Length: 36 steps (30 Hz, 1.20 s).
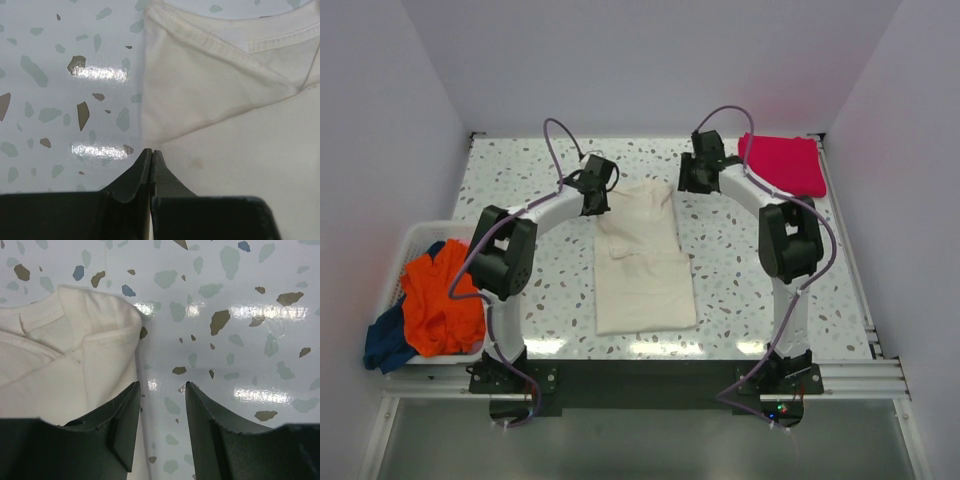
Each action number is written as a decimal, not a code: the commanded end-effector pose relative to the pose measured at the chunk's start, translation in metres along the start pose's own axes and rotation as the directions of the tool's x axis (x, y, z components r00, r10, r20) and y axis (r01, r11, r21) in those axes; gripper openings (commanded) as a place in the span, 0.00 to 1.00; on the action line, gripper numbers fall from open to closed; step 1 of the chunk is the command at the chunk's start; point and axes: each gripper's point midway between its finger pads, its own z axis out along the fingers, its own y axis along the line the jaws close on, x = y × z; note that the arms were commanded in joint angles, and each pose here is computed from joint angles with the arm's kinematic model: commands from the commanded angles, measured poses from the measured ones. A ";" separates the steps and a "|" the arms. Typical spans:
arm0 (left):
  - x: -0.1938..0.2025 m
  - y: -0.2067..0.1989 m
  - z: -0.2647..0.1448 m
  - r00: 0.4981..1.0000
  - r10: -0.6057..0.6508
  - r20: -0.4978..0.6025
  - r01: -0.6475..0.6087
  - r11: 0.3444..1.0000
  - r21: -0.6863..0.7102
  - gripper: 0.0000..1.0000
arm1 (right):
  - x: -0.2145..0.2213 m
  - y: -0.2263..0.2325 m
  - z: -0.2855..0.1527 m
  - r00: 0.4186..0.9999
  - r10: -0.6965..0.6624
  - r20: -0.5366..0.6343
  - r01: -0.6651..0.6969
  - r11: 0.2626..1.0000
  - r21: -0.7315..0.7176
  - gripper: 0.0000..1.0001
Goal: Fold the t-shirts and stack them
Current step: Fold the tshirt
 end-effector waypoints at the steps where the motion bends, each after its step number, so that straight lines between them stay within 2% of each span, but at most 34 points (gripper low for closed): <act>1: -0.012 0.003 -0.001 0.999 -0.022 0.027 0.022 1.000 -0.004 0.00 | -0.005 0.021 -0.006 0.999 0.052 0.010 -0.051 0.994 -0.102 0.45; 4: -0.019 0.003 -0.004 0.999 -0.012 0.035 0.012 1.000 -0.007 0.29 | 0.006 0.028 0.004 0.998 0.061 -0.035 -0.065 0.988 -0.140 0.43; 5: -0.023 0.003 -0.005 0.999 -0.011 0.044 0.012 1.000 -0.010 0.43 | 0.008 0.029 0.007 0.996 0.072 -0.043 -0.078 0.986 -0.145 0.43; 7: -0.043 0.001 -0.016 0.995 -0.013 0.103 0.013 1.000 0.003 0.53 | 0.017 0.031 0.009 0.995 0.080 -0.065 -0.090 0.982 -0.165 0.43; 11: -0.084 -0.031 -0.036 0.975 -0.005 0.224 -0.034 0.985 0.170 0.57 | 0.029 0.030 0.016 0.990 0.116 -0.084 -0.128 0.978 -0.164 0.43; 13: -0.098 -0.060 -0.041 0.964 0.016 0.264 -0.096 0.951 0.295 0.58 | 0.037 0.028 0.019 0.986 0.130 -0.100 -0.145 0.977 -0.155 0.39; 19: -0.107 -0.130 -0.030 0.934 0.091 0.345 -0.254 0.849 0.463 0.65 | 0.051 0.025 0.025 0.973 0.191 -0.131 -0.211 0.965 -0.154 0.36; 22: -0.103 -0.162 -0.015 0.920 0.131 0.369 -0.315 0.806 0.500 0.66 | 0.057 0.025 0.029 0.966 0.212 -0.146 -0.234 0.959 -0.157 0.33; 27: -0.096 -0.199 0.007 0.899 0.151 0.410 -0.374 0.750 0.545 0.65 | 0.064 0.021 0.033 0.950 0.263 -0.169 -0.290 0.942 -0.169 0.22; 36: -0.083 -0.210 0.028 0.904 0.146 0.401 -0.370 0.739 0.563 0.57 | 0.079 0.012 0.042 0.924 0.321 -0.208 -0.359 0.914 -0.186 0.19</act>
